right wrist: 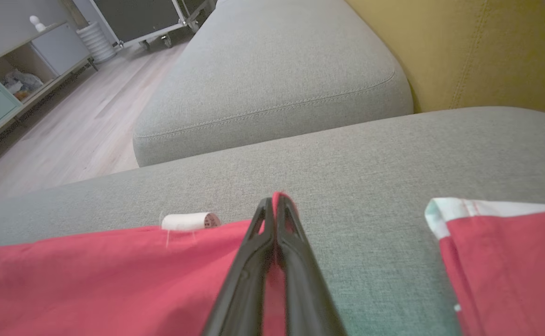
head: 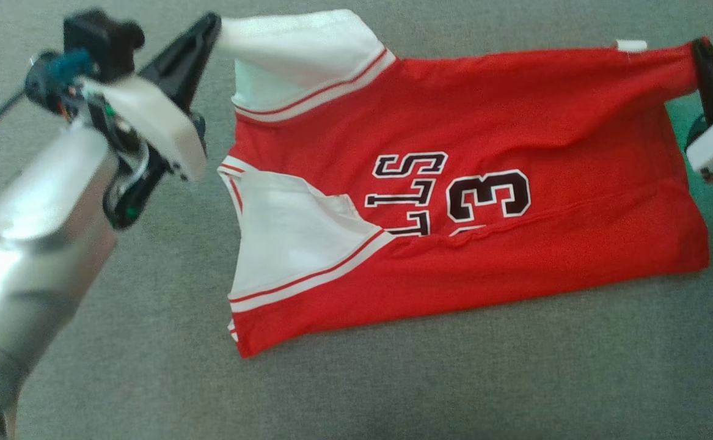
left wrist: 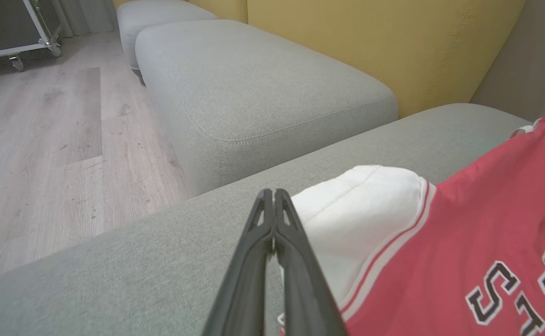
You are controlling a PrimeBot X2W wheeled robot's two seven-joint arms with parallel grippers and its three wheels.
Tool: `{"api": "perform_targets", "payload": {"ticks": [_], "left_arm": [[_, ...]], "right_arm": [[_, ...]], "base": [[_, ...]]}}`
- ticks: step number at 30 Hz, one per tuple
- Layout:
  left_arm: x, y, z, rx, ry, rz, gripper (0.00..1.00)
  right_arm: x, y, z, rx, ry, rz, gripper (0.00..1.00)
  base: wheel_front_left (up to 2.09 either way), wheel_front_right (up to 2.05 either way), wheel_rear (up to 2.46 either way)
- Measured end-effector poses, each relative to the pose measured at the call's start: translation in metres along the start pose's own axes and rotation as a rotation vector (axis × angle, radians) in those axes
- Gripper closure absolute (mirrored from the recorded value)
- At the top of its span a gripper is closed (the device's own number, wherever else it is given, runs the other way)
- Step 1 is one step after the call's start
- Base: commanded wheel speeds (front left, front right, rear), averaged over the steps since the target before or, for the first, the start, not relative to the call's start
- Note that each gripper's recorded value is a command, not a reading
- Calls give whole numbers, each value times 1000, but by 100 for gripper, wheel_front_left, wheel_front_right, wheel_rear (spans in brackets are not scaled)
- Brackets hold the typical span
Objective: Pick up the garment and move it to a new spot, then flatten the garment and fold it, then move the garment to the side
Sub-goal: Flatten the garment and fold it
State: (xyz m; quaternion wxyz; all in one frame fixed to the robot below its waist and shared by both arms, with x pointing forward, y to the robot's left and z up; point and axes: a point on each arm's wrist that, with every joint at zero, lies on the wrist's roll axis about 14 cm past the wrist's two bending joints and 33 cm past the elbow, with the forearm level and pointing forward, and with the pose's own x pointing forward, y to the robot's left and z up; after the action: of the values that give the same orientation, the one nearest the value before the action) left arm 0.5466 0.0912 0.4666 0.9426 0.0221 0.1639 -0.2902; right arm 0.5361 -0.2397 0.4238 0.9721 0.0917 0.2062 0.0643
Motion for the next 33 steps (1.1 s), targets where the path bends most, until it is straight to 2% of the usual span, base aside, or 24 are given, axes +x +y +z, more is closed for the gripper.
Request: {"api": "perform_targets", "payload": {"ticks": [5,13,24,31,32,33], "left_arm": [[-27,-7,-2,2,-45,23,100],[-77,-33,-21,-2,-69,61,100],[-127,-80,-73,-168,9,73,100],[-132,-86,-85,-203,15,94,100],[-132,-88,-86,-216,13,96,100],[-132,-91,-87,-235,13,95,100]], "right_arm": [[-15,3,2,5,-32,10,100],[-47,4,-20,7,-19,18,100],[-75,2,-54,-6,28,13,100],[-81,-4,-73,9,57,-6,100],[-83,-5,-75,13,61,-11,98],[-84,-5,-78,16,67,-13,82]], "base": [[0,0,0],[0,0,0],[0,0,0],[0,0,0],[0,0,0],[0,0,0]]}}
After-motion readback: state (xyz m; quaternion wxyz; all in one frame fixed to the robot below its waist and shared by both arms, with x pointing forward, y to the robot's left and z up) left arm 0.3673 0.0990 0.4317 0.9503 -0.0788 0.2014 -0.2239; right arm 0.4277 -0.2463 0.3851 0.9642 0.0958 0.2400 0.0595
